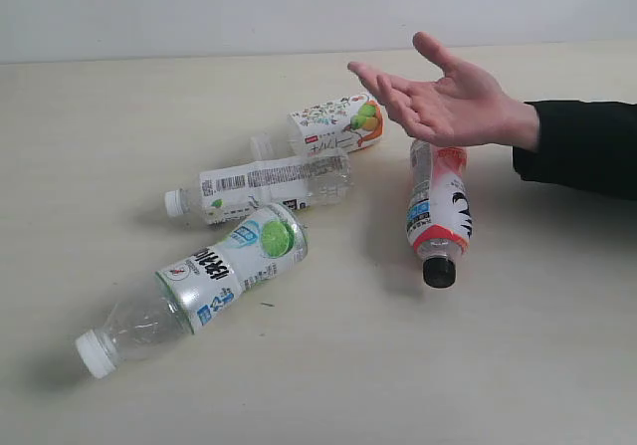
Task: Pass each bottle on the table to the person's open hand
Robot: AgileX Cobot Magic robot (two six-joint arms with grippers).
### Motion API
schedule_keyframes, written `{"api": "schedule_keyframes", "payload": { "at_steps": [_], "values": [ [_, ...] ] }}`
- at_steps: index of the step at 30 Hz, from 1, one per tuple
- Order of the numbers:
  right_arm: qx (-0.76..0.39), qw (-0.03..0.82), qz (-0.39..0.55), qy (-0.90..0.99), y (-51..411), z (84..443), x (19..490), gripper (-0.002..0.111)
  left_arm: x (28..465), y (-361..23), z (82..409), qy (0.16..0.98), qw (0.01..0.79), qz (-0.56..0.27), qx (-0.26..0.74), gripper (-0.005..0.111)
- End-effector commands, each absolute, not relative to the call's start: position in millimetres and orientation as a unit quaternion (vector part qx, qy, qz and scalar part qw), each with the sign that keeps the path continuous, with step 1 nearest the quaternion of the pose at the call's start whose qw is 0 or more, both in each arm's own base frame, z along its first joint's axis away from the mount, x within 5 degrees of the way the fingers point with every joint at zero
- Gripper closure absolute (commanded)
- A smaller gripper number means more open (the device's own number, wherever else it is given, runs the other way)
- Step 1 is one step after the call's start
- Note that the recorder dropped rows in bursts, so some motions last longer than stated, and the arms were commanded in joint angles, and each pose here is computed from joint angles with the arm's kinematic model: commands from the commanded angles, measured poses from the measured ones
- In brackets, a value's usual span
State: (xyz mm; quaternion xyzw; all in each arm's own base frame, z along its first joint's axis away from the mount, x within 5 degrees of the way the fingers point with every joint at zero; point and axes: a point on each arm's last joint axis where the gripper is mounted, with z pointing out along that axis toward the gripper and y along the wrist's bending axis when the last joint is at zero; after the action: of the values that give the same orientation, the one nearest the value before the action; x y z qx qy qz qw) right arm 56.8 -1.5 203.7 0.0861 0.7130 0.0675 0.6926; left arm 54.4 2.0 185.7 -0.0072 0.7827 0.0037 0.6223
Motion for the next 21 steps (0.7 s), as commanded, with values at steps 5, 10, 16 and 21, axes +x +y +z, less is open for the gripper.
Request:
{"api": "schedule_keyframes", "payload": {
  "at_steps": [5,10,16,21],
  "values": [
    [0.105,0.753,0.106,0.641,-1,219,55,0.108,54,1,185,0.781,0.624,-0.002,-0.008,0.104],
    [0.121,0.791,0.139,0.584,-2,232,53,0.108,54,1,185,0.781,0.624,-0.002,-0.008,0.104],
    [0.202,0.807,0.239,0.5,-7,243,48,0.108,54,1,185,0.781,0.624,-0.002,-0.008,0.104],
    [0.232,0.776,0.261,0.526,-7,238,50,0.108,54,1,185,0.781,0.624,-0.002,-0.008,0.104]
  ]
}}
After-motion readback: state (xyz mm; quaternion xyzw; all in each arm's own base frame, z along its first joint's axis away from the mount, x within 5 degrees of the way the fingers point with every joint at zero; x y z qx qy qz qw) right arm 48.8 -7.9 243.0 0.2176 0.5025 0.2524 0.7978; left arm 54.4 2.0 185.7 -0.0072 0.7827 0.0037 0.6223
